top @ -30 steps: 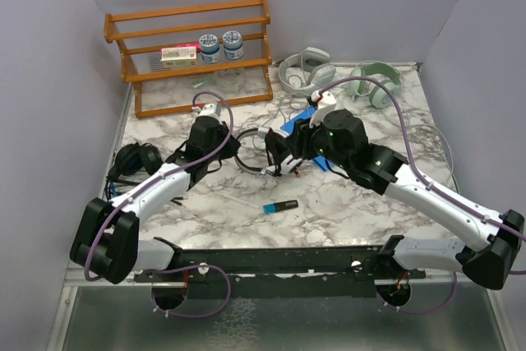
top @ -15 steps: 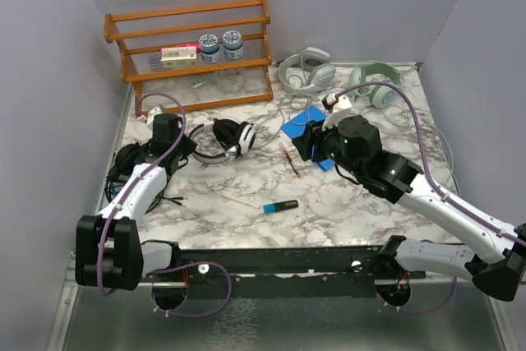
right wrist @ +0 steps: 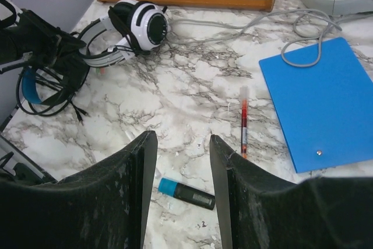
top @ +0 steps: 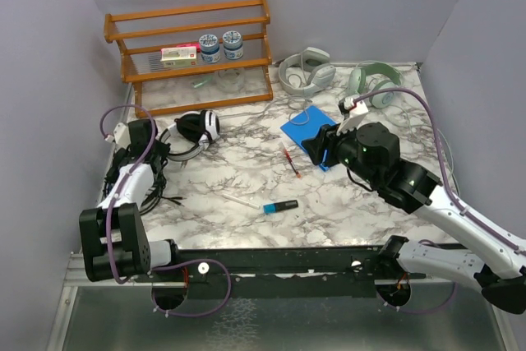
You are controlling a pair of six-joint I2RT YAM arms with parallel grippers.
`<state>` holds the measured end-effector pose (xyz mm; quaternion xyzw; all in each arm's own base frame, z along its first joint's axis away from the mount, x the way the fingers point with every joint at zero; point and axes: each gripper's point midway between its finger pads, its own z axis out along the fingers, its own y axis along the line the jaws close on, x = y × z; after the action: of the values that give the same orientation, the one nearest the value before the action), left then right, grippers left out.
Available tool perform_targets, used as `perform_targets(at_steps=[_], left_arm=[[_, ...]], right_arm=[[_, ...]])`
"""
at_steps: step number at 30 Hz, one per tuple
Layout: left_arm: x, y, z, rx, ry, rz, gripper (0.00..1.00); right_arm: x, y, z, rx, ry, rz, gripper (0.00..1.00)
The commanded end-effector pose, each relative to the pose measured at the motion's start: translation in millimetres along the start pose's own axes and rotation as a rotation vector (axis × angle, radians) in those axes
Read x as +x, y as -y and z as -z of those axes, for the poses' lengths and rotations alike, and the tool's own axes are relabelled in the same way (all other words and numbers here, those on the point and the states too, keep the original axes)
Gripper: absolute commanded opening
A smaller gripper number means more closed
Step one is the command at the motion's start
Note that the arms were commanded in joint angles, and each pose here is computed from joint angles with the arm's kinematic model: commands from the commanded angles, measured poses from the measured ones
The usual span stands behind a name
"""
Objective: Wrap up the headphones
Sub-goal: Place the headphones at the center of the board.
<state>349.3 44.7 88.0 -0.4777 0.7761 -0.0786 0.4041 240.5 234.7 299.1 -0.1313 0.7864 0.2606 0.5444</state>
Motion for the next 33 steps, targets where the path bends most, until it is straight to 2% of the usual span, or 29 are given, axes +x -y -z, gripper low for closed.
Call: perform_targets(at_steps=[1,4,7,11,18,25,27,28,29,30,33], left_arm=[[-43.2,14.0,-1.0,0.073,0.092,0.123,0.00],[-49.6,17.3,-2.6,0.100,0.079,0.118,0.00],[-45.4,46.3,4.5,0.245,0.008,0.072,0.00],[-48.6,72.0,20.9,0.342,-0.036,0.044,0.00],[-65.8,85.6,46.3,0.338,-0.033,-0.011,0.00],[-77.0,91.7,64.4,0.327,-0.022,0.028,0.00],[-78.5,87.3,62.6,0.308,-0.005,0.045,0.00],[-77.9,85.6,60.8,0.300,-0.005,0.051,0.00],[-76.3,85.1,59.2,0.297,-0.013,0.058,0.00],[-74.5,85.7,57.4,0.298,-0.024,0.065,0.00],[-76.8,89.9,55.5,0.306,-0.023,0.087,0.00]], right_arm=[[12.7,2.7,4.6,0.005,-0.036,-0.005,0.50],[14.7,2.2,3.2,0.003,-0.039,-0.007,0.50],[16.4,2.1,0.4,0.003,-0.045,-0.003,0.50],[24.8,-2.1,-8.0,-0.023,-0.070,0.024,0.51],[43.5,-15.2,-58.3,-0.069,-0.117,0.115,0.57],[31.9,-26.9,-111.5,-0.117,0.034,0.215,0.71],[28.3,-29.3,-130.0,-0.149,0.042,0.233,0.74],[26.5,-30.2,-139.4,-0.165,0.038,0.235,0.80],[34.1,-26.0,-153.7,-0.159,0.010,0.233,0.96],[35.4,-23.1,-164.0,-0.149,-0.002,0.230,0.99],[41.6,-9.3,-191.1,-0.093,-0.024,0.227,0.97]])
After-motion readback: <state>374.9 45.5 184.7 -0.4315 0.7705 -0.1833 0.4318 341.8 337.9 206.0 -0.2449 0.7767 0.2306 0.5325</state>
